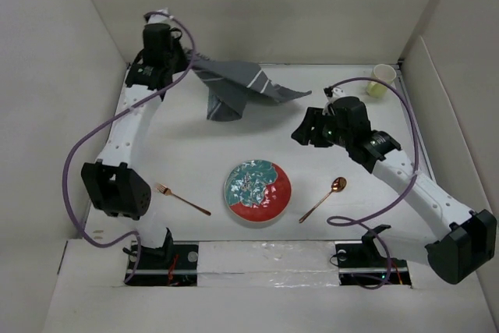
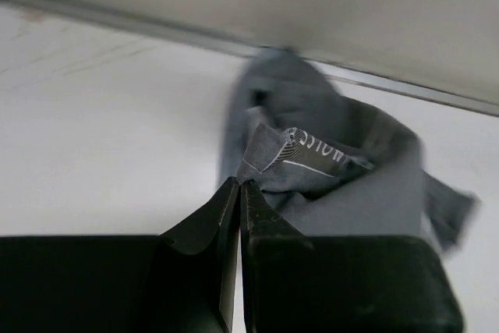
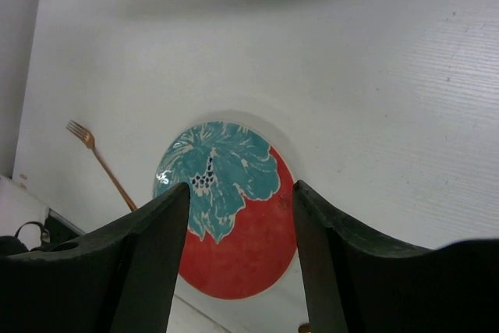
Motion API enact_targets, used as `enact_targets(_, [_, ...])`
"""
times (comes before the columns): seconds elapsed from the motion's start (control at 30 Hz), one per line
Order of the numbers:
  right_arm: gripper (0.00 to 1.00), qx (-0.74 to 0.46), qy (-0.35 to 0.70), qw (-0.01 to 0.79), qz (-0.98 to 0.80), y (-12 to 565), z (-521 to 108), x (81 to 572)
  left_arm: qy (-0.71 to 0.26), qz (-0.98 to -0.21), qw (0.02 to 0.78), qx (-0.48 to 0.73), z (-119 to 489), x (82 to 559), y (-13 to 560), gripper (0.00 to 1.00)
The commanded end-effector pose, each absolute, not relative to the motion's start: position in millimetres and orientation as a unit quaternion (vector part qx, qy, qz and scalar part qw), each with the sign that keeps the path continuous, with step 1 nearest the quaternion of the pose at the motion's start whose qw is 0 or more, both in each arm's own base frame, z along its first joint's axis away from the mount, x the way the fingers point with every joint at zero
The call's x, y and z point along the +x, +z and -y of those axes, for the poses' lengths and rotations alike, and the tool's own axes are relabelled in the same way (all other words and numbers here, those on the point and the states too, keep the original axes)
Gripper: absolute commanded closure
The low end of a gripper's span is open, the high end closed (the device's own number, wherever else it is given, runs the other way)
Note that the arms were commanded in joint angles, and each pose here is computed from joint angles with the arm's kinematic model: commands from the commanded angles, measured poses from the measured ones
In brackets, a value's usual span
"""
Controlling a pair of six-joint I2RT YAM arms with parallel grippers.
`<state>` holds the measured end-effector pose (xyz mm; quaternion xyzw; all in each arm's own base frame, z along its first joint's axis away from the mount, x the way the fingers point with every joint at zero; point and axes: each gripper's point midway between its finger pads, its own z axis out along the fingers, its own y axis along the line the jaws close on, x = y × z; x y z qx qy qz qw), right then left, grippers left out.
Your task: Set the dinner table for one person
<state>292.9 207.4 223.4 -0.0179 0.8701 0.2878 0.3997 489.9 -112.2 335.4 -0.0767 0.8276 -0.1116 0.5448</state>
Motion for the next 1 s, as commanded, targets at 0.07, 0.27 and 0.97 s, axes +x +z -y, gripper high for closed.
enact_targets(0.07, [0.36,0.035,0.256,0.416,-0.872,215.0,-196.5,333.3,-0.096,-0.836,0.522,-0.138,59.1,468.0,271.2,1.0])
enact_targets(0.27, [0.33,0.105,0.221,0.362,-0.9,158.8,-190.8,362.3,-0.126,-0.858,0.465,-0.178,66.7,437.5,195.2,1.0])
enact_targets(0.97, [0.47,0.335,0.09,0.281,-0.895,44.2,-192.6,436.1,-0.163,-0.859,0.442,-0.2,74.9,405.1,161.6,1.0])
